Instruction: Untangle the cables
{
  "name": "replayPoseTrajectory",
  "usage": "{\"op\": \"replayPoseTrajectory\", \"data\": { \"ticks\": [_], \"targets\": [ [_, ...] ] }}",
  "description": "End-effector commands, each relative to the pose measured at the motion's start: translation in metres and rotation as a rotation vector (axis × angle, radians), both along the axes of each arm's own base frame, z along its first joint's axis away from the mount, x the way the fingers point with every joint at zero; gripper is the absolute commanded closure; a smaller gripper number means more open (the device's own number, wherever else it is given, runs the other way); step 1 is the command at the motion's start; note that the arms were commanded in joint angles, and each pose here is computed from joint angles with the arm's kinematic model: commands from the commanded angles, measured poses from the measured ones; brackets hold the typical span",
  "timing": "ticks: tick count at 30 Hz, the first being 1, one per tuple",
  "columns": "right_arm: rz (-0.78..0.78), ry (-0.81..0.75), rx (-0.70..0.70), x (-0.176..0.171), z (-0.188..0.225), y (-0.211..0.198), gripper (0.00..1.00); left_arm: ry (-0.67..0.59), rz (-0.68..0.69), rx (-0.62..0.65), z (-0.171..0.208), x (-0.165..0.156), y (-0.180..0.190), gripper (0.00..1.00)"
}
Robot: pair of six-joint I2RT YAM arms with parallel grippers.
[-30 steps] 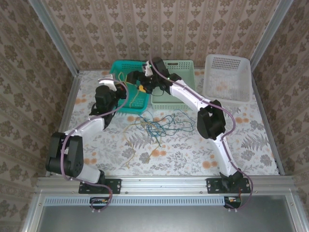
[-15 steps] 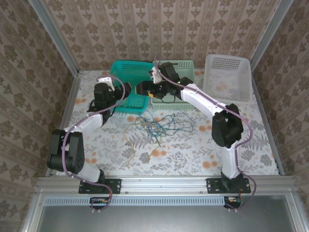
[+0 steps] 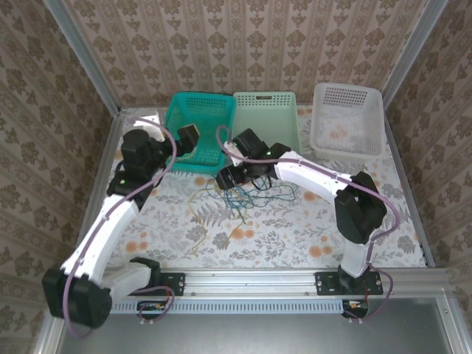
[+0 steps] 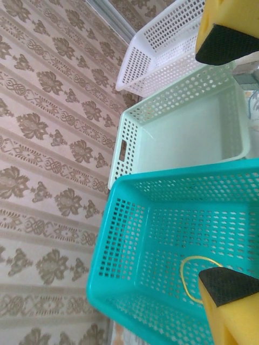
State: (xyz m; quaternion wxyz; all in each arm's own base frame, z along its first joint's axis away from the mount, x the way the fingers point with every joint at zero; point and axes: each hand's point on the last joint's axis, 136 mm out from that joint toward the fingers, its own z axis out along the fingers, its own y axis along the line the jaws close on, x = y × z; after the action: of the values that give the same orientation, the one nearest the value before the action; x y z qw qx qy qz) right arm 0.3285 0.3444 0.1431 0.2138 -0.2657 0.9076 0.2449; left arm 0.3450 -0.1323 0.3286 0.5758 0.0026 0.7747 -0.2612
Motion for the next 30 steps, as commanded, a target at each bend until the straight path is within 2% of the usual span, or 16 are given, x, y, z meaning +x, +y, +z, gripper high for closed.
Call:
{"op": "replayPoseTrajectory", "data": {
  "ticks": [1, 5, 9, 15, 20, 25, 30],
  "targets": [
    [0.031, -0.143, -0.063, 0.000, 0.004, -0.009, 0.25, 0.205, 0.107, 0.073, -0.041, -0.035, 0.030, 0.00],
    [0.045, -0.135, -0.111, -0.006, -0.015, -0.006, 0.28, 0.390, 0.059, 0.078, -0.091, -0.067, 0.029, 0.01],
    [0.022, -0.144, -0.179, -0.007, -0.031, -0.004, 0.28, 0.539, -0.017, 0.023, -0.145, -0.089, 0.018, 0.11],
    [-0.012, -0.138, -0.249, -0.008, -0.055, -0.005, 0.26, 0.614, -0.083, 0.043, -0.188, -0.102, 0.010, 0.16],
    [-0.037, -0.130, -0.265, -0.008, -0.068, -0.004, 0.26, 0.635, -0.159, 0.038, -0.201, -0.097, -0.004, 0.21],
    [-0.060, -0.133, -0.311, -0.006, -0.074, -0.014, 0.26, 0.682, -0.096, 0.119, -0.222, -0.094, 0.011, 0.23],
    [-0.063, -0.128, -0.312, -0.007, -0.077, -0.013, 0.26, 0.752, -0.090, 0.111, -0.248, -0.088, 0.012, 0.25]
  ]
}}
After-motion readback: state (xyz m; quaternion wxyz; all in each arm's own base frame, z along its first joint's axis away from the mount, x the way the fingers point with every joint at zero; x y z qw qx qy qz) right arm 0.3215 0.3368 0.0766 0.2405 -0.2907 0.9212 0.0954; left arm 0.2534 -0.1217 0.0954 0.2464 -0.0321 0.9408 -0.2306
